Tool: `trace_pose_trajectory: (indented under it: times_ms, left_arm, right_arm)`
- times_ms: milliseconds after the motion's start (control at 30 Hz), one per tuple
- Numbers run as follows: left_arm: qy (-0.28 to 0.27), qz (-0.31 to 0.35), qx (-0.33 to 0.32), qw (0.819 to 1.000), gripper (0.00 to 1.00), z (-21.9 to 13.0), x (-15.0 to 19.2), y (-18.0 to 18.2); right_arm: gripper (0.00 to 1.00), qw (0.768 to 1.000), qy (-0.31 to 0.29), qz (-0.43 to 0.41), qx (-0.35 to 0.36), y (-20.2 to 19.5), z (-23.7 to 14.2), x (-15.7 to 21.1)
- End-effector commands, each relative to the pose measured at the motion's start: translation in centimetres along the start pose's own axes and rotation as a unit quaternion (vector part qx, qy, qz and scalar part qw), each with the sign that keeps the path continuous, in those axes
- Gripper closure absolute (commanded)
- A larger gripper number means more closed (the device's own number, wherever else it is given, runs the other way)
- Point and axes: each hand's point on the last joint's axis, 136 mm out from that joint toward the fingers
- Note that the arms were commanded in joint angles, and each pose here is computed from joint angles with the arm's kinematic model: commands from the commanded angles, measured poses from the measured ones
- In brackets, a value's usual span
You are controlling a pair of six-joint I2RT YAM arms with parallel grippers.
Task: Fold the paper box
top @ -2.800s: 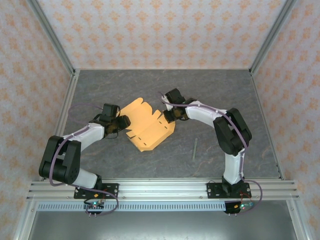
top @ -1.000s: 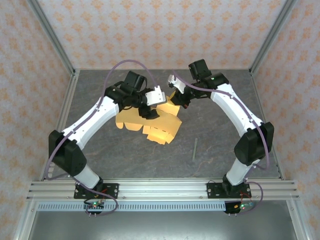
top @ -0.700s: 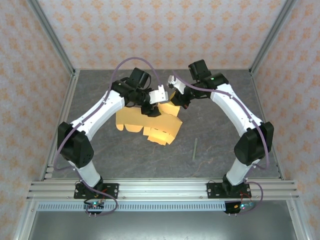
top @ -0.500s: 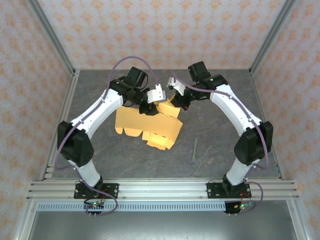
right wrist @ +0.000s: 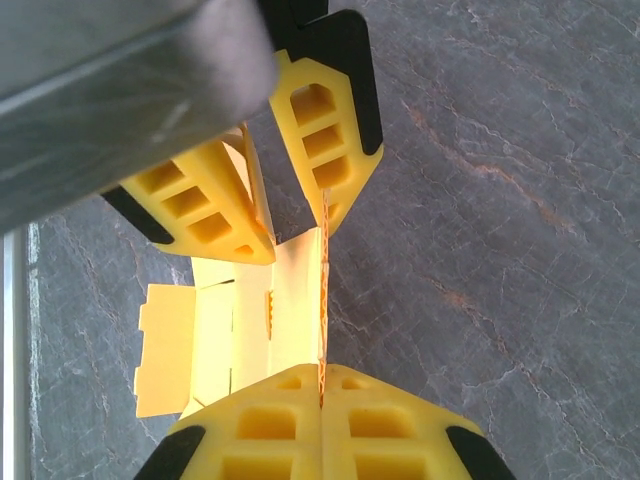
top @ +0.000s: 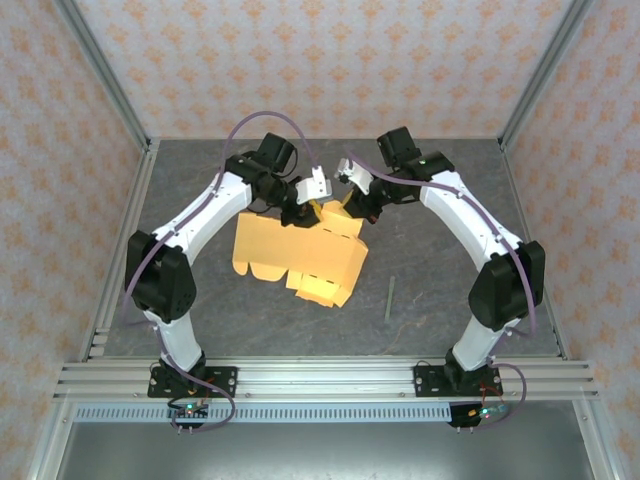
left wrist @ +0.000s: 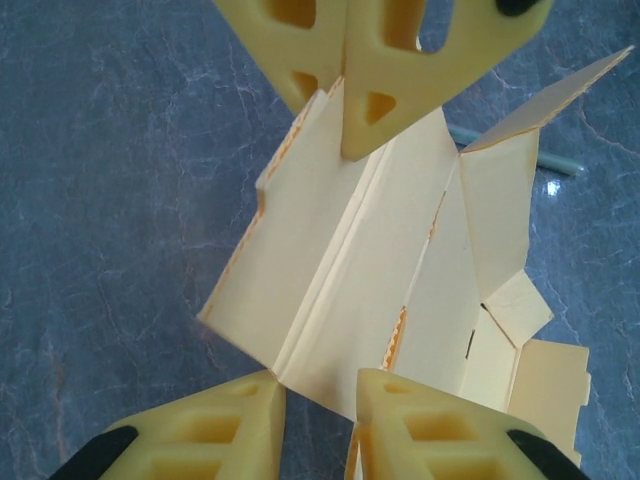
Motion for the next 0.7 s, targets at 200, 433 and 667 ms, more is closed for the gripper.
trace_pose_trajectory:
  times_ms: [200,433,667]
  left_arm:
    - [-0.031,-0.012,0.055,0.998,0.83,0.3,-1.6,-1.1]
    - [-0.064,0.000,0.078,0.995,0.75,0.0,-3.1,-1.7]
    - [-0.079,0.010,0.091,0.993,0.69,-0.3,-4.2,-1.7]
  right_arm:
    - [1.00,0.998,-0.054,-0.039,0.003,0.2,-0.7,-2.4]
    - [1.00,0.997,-0.057,-0.042,-0.004,0.2,-0.3,-2.3]
    - [1.00,0.997,-0.062,-0.047,-0.008,0.3,-0.3,-2.5]
Point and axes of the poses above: each hand's point on the last joint's axis, 136 mm out from that joint toward the fingers, its own z axis out along the fingers, its own y axis along the line the jaws close on, x = y × z, and after that the axes turned 7 degrees about -z, right-handed
